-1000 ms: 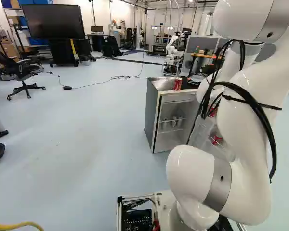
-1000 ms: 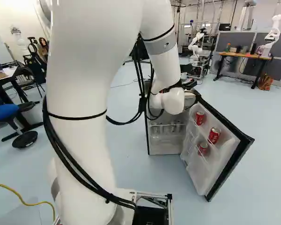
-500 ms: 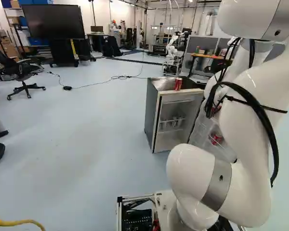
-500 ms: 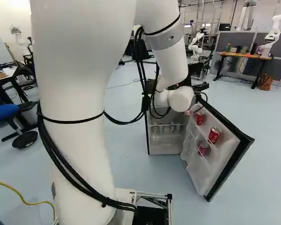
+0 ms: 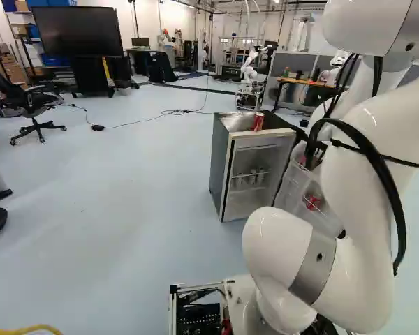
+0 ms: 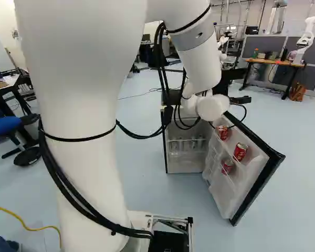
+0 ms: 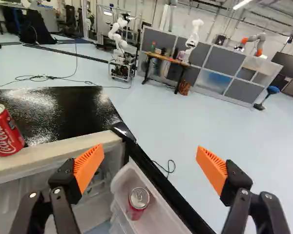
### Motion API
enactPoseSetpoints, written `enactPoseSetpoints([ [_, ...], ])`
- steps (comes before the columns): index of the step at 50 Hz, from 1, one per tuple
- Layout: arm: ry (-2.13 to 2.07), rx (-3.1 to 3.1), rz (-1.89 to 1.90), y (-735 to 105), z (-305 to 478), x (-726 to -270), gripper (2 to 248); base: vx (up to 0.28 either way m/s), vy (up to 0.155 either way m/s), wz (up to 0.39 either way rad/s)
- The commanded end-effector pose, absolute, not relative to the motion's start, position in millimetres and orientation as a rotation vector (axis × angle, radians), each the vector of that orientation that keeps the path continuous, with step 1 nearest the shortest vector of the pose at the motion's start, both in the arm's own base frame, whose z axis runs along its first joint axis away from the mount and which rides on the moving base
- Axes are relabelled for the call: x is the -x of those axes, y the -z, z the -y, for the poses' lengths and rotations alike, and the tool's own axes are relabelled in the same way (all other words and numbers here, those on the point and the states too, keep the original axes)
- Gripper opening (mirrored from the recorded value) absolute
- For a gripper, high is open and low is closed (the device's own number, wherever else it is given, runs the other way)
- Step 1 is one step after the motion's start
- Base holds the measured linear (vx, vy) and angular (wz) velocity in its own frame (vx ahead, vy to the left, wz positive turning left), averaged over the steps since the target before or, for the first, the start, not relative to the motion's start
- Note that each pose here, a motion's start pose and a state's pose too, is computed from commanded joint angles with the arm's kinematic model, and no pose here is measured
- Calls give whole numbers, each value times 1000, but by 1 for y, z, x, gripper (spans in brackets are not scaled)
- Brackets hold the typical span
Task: Grab a drink from the fridge
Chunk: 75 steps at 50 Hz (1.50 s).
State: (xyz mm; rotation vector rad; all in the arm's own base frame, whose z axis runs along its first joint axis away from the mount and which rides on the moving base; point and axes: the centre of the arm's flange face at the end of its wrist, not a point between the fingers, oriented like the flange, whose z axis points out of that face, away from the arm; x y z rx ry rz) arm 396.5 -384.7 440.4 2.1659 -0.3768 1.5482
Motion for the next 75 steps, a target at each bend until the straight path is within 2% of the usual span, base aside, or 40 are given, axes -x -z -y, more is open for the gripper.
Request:
enactPoseSetpoints([
  [29,-1303,-2236,648,-450,434,-377,247,0,0,0],
  [75,-966,-2403,1009,-463,492,-405,247,0,0,0],
])
